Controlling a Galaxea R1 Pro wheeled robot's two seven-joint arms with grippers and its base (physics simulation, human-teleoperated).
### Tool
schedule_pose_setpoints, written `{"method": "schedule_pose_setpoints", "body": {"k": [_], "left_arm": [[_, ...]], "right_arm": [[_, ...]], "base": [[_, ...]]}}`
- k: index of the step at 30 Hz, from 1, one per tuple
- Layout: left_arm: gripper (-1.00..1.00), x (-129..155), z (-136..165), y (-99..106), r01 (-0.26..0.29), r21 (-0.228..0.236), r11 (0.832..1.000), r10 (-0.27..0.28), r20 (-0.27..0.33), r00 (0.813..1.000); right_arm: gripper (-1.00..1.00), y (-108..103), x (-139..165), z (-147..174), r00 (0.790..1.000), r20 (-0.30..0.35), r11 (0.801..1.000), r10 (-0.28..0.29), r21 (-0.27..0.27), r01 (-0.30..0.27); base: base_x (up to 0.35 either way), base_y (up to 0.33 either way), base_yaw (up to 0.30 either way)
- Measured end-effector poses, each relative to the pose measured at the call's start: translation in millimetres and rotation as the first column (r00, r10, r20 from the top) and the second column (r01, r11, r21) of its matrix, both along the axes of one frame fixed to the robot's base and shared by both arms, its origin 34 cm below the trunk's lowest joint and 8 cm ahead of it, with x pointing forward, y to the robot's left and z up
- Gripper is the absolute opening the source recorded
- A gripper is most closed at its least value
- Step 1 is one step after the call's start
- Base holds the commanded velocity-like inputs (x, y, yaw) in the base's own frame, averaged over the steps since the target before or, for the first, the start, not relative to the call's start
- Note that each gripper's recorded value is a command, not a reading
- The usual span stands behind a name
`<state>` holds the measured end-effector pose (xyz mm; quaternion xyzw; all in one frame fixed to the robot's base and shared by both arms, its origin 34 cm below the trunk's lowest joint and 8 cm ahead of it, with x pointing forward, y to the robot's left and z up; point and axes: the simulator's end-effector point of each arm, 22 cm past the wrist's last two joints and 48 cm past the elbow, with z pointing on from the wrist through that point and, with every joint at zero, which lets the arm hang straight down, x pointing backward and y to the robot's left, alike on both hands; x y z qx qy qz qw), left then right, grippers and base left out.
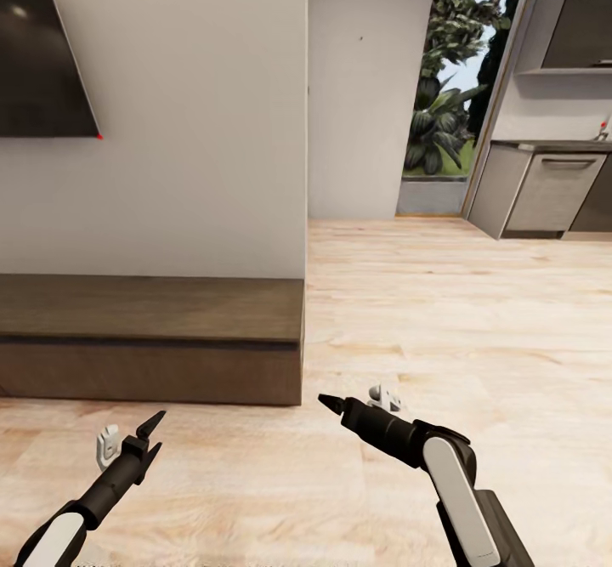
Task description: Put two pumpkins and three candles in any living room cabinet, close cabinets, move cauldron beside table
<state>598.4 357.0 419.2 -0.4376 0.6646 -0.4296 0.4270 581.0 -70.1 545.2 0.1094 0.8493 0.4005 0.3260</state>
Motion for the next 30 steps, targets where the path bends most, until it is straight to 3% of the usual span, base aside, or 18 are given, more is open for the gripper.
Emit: {"method": "schedule_pose_setpoints", "body": {"k": [18,30], "left_arm": [[1.00,-9.2,-39.5,0.4,0.001,-0.001,1.000,-0.001,-0.052,0.999],[1.00,-9.3,-39.3,1.7,0.001,-0.001,1.000,-0.001,-0.053,0.999]], "right_arm": [[1.00,-1.8,-2.0,-39.2,0.999,-0.053,1.000,-0.002,-0.001,0.002],[1.00,-2.2,-1.8,-39.2,0.999,-0.053,1.000,-0.002,-0.001,0.002]], "base": [[0.000,0.000,0.000],[0.059,-0.006,0.000]]}}
